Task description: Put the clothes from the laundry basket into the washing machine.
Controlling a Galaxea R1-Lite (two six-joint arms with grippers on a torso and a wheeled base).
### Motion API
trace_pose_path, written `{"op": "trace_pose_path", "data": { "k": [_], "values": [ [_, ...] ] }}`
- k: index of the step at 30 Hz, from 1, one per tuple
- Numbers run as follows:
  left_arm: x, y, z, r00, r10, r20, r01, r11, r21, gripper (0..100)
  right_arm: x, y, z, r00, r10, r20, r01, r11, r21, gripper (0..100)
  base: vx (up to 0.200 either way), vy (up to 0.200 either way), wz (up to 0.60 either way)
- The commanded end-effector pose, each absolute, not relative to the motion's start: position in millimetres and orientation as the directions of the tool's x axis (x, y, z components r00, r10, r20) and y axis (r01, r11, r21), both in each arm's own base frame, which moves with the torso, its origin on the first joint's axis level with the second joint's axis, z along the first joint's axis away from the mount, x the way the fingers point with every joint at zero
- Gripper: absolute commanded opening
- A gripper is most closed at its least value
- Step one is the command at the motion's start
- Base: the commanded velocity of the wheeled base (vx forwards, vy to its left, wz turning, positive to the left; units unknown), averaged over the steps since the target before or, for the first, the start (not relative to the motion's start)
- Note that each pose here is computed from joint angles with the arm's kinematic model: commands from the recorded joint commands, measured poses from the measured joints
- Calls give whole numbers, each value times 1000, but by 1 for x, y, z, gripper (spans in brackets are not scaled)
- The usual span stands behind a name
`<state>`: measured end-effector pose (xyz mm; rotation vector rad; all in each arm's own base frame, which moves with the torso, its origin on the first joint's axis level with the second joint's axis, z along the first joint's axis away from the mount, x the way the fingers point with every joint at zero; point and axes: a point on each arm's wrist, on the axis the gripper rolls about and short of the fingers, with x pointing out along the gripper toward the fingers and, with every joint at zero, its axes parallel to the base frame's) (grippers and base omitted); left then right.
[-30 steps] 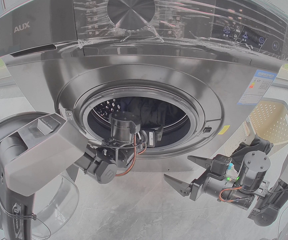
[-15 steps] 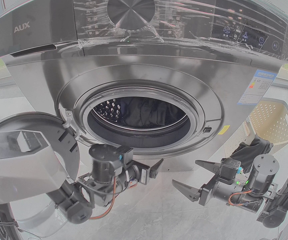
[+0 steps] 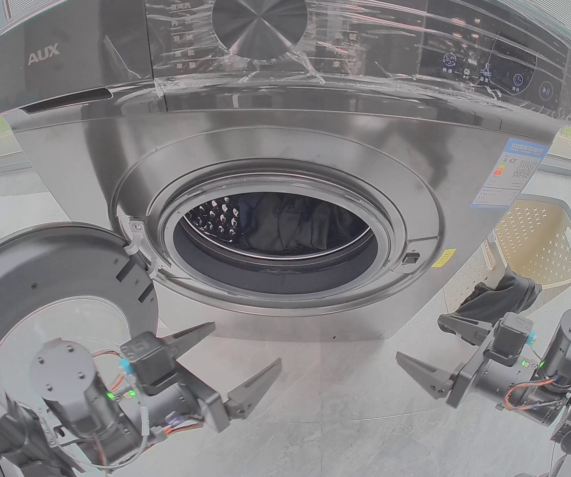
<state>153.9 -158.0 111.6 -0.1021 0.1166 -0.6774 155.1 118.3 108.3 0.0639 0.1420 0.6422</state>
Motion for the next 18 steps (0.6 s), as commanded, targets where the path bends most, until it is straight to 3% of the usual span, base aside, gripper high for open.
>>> {"op": "trace_pose_path", "data": {
  "k": [1, 3, 11, 18],
  "values": [
    [118, -121, 133, 782, -622, 23, 617, 770, -160, 100, 140, 90, 128, 855, 518, -37, -512, 853, 100, 100, 0, 0, 0],
    [115, -116, 136, 800, -599, 33, 596, 786, -164, 100, 137, 84, 129, 866, 498, -51, -491, 865, 99, 100, 0, 0, 0],
    [96, -90, 145, 820, -572, 20, 569, 811, -133, 100, 107, 53, 132, 900, 417, -130, -408, 909, 90, 100, -200, 0, 0],
    [79, -64, 147, 854, -521, 3, 517, 847, -126, 100, 77, 30, 132, 932, 341, -124, -332, 939, 86, 100, -200, 0, 0]
  ]
}}
